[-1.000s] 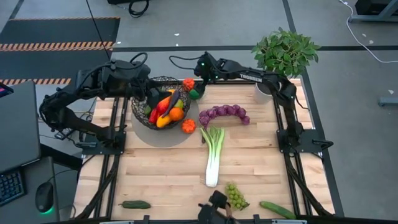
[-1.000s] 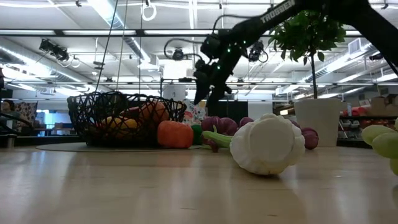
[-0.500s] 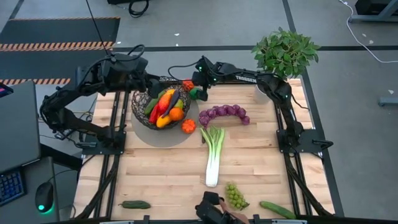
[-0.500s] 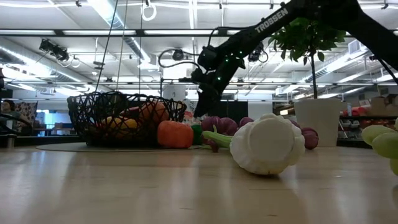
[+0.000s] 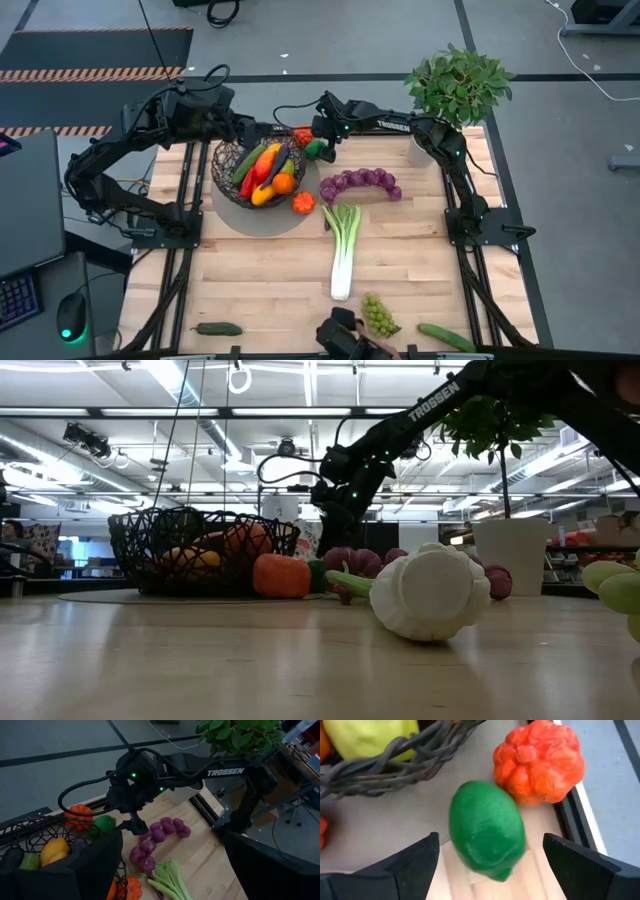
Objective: Build produce basket
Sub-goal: Put the green lime into the wire basket
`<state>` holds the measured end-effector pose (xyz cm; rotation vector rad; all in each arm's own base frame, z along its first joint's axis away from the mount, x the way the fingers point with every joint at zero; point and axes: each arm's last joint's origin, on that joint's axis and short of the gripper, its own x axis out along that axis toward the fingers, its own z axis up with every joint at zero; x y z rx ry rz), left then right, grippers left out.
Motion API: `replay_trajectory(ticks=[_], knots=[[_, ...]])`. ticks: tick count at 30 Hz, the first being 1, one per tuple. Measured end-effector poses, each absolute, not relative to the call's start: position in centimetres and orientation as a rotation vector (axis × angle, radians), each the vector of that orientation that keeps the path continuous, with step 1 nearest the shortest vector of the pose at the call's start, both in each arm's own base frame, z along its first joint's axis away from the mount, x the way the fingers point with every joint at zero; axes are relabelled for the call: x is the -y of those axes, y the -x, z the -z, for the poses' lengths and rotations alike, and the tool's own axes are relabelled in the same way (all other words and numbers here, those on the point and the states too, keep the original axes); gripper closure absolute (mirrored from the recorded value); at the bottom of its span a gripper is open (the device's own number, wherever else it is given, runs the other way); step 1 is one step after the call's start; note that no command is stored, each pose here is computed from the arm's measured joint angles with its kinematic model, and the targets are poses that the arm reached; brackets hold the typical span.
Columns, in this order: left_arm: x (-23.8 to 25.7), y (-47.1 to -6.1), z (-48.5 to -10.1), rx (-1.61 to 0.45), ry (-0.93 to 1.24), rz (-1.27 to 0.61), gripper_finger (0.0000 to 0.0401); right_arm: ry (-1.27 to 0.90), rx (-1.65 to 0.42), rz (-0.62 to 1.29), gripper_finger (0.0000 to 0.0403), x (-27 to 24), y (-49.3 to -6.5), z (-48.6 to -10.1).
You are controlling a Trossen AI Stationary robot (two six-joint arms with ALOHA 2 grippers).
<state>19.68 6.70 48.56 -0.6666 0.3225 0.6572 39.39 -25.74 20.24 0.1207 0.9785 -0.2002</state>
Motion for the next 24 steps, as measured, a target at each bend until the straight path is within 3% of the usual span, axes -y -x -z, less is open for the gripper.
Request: replay_trajectory(ticks=[12, 24], knots=[[-6.8, -19.6, -48.6, -0.304, 0.683, -0.685, 0.0044, -0.129, -1.083, 0.212, 0.0054, 24.3, -38.8, -17.5], [-6.8, -19.6, -48.6, -0.295, 0.705, -0.693, 0.0044, -0.139, -1.021, 0.268, 0.0054, 24.4, -39.5, -17.7]])
